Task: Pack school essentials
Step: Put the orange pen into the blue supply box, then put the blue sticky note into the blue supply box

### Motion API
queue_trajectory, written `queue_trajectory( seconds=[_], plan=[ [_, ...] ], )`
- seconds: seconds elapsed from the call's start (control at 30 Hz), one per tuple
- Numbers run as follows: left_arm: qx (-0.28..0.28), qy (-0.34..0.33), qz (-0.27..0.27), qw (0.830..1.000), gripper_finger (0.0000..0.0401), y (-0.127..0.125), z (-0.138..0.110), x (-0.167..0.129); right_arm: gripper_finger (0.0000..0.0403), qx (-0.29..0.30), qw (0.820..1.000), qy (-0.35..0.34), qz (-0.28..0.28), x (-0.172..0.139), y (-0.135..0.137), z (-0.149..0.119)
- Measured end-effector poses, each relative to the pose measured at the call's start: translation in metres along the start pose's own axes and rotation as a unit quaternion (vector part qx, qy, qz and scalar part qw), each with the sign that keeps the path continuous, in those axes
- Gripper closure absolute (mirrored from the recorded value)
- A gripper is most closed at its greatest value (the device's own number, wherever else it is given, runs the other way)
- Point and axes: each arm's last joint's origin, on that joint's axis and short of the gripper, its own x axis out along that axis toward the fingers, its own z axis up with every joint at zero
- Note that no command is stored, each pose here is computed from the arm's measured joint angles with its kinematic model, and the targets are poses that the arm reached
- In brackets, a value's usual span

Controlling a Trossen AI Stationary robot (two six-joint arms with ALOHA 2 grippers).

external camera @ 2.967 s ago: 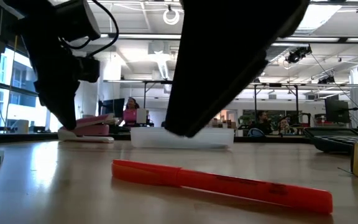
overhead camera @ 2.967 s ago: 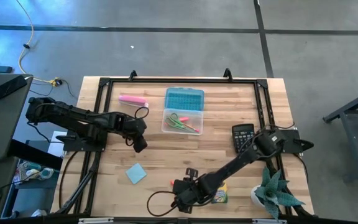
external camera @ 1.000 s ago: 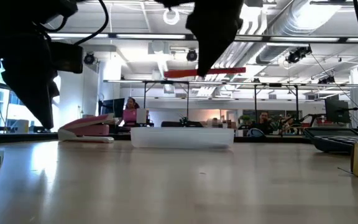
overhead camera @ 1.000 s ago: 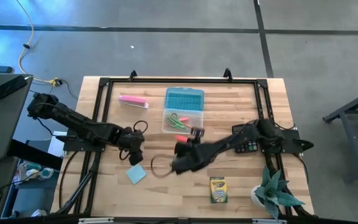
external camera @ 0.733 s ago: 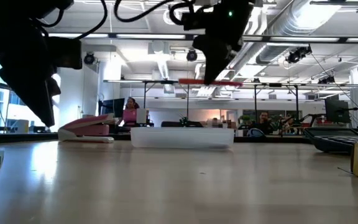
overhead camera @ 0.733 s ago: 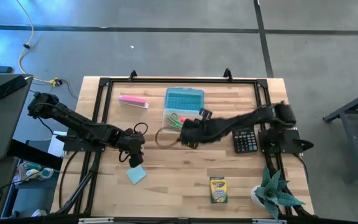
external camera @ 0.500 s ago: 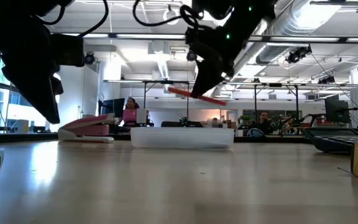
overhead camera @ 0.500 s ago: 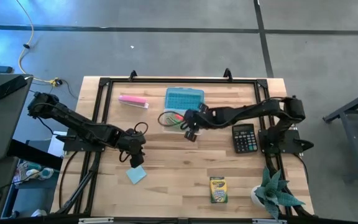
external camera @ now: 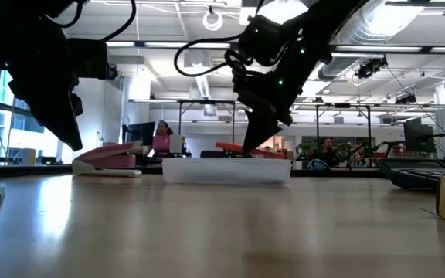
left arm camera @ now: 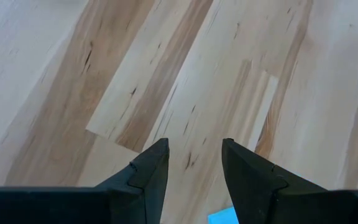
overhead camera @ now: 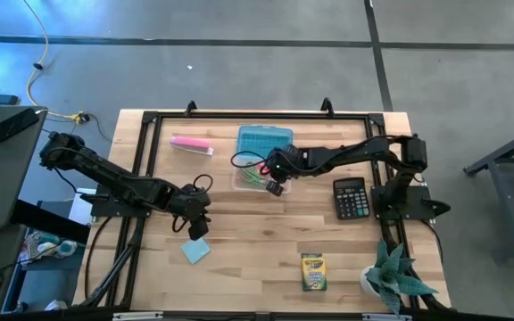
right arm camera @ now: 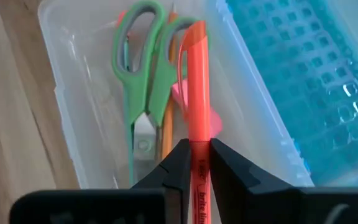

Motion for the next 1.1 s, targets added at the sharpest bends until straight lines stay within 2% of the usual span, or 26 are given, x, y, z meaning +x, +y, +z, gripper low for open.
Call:
queue_trajectory(
  seconds=[0.17,0.43,0.57,0.87,1.1],
  plan=[
    [-0.001,0.004,-0.004,1.0,0.0264,0.0,0.0,0.0,0.0349,-0.008,1.0,-0.003,-0.007,0.004,0.0,0.0],
    [-0.013,0.003,0.002,1.0,0.0264,0.0,0.0,0.0,0.0265,-0.007,1.0,-0.007,-0.006,0.002,0.0,0.002],
    [-0.013,0.0,0.005,1.0,0.0259,0.001,0.0,0.0,0.0237,-0.004,1.0,-0.025,-0.006,-0.008,-0.002,0.007],
    [-0.014,-0.021,0.028,0.999,0.0199,0.002,0.001,0.0,0.0231,-0.053,0.994,-0.092,0.0,-0.052,-0.007,0.02],
    [-0.014,-0.009,0.014,1.0,0.0167,0.001,0.0,0.0,0.0231,-0.087,0.98,-0.179,0.01,-0.084,-0.017,0.008]
  ],
)
